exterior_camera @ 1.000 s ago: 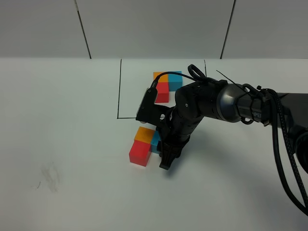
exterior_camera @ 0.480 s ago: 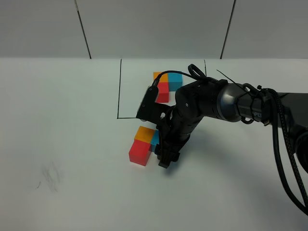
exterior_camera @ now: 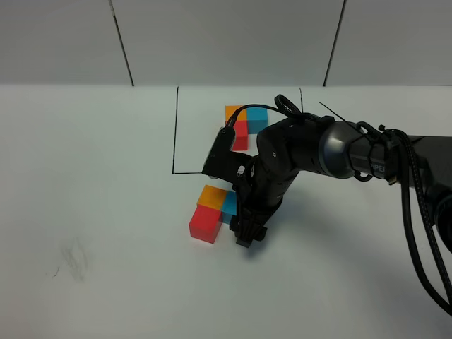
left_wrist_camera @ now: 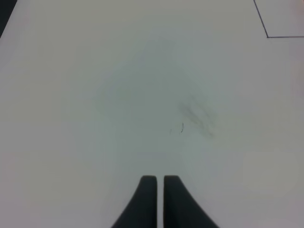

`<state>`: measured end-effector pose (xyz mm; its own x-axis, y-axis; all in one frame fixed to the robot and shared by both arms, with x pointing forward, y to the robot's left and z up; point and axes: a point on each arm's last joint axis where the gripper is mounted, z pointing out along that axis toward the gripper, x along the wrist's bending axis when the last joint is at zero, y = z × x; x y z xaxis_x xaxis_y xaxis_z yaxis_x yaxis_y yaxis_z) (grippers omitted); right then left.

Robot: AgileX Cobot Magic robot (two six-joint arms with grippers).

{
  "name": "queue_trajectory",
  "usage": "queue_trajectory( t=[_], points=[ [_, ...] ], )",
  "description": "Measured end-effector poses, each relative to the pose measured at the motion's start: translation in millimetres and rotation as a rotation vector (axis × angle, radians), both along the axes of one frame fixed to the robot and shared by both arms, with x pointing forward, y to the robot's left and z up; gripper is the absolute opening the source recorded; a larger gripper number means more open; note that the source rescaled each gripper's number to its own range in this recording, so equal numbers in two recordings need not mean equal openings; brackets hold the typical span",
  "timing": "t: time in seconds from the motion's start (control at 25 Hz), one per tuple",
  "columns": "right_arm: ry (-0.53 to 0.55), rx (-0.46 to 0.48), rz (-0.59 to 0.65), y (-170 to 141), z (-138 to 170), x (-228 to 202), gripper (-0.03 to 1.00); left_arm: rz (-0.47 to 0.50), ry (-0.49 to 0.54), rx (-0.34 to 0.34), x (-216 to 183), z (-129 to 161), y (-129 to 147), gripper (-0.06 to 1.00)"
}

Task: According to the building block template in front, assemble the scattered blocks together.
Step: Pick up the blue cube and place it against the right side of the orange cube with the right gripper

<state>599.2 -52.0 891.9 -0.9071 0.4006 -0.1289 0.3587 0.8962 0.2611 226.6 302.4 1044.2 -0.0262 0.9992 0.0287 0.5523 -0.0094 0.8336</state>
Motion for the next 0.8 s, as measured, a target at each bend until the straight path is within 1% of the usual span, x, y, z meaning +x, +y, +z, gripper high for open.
queue_trajectory(
  t=[0.12,0.36,0.52,0.68,0.72,0.8],
  points=[
    [-0.007,-0.026,-0.001,-4,7,0,0.87,0.000,0.000,0.000,0,0,0,0.00],
    [-0.028,-0.026,-0.030,-14,35,0,0.87,0.000,0.000,0.000,0,0,0,0.00],
    [-0.074,-0.020,-0.067,-24,64,0,0.87,0.000,0.000,0.000,0,0,0,0.00],
    [-0.106,-0.028,-0.120,-42,97,-2,0.87,0.000,0.000,0.000,0,0,0,0.00],
    [-0.116,-0.026,-0.135,-48,107,-3,0.86,0.000,0.000,0.000,0,0,0,0.00],
    [-0.137,-0.028,-0.160,-59,125,-6,0.80,0.000,0.000,0.000,0,0,0,0.00]
  ],
)
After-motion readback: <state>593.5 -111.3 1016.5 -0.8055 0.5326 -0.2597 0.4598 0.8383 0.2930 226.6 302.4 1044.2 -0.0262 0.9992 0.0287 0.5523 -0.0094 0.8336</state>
